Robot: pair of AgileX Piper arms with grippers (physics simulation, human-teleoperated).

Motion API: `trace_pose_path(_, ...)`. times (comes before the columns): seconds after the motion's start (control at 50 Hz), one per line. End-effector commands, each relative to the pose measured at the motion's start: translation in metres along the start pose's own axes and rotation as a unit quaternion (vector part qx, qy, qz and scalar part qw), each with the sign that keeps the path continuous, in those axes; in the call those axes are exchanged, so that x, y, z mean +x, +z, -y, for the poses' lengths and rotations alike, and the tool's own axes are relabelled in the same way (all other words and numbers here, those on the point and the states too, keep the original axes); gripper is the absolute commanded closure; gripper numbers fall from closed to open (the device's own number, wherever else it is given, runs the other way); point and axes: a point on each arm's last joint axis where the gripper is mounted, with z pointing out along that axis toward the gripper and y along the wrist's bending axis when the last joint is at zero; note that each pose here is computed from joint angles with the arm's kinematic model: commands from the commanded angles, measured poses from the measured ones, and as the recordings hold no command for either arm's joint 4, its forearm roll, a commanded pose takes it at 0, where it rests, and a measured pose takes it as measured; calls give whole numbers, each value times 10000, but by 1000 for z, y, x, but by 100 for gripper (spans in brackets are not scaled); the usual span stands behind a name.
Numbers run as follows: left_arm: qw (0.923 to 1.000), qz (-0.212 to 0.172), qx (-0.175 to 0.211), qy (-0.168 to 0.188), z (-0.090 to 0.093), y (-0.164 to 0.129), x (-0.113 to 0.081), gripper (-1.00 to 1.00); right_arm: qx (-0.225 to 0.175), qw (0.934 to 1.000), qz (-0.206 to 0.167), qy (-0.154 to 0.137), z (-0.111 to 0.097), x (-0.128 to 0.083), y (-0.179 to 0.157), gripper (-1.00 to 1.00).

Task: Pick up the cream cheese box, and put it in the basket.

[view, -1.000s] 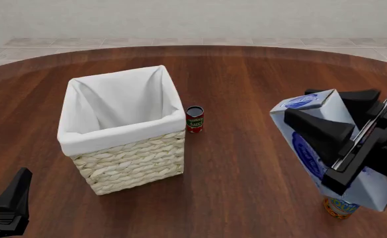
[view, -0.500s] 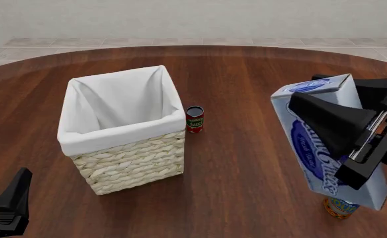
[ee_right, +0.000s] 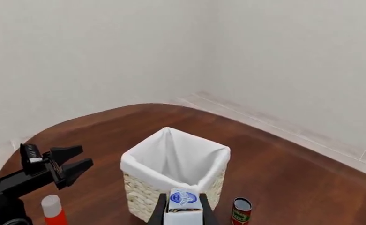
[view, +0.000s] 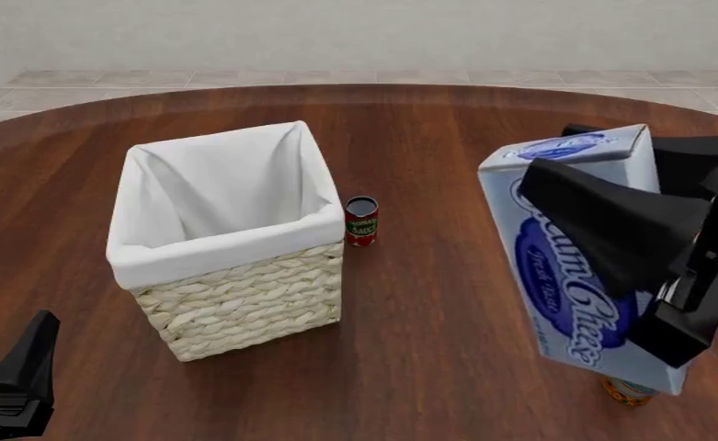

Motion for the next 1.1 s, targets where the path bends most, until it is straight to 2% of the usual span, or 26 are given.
trace_pose_path(0.02, 10000, 0, 0, 0, 0, 0, 0, -100, -113, 9997, 154, 133, -3, -5, 14, 100)
trace_pose_path(0.36, 10000, 0, 0, 0, 0, 0, 0, -100, 104, 9999, 13, 122, 3, 6, 49, 100)
trace_pose_path(1.1, 10000, 0, 0, 0, 0, 0, 0, -100, 61, 9999, 88, 26, 3, 1, 89, 100)
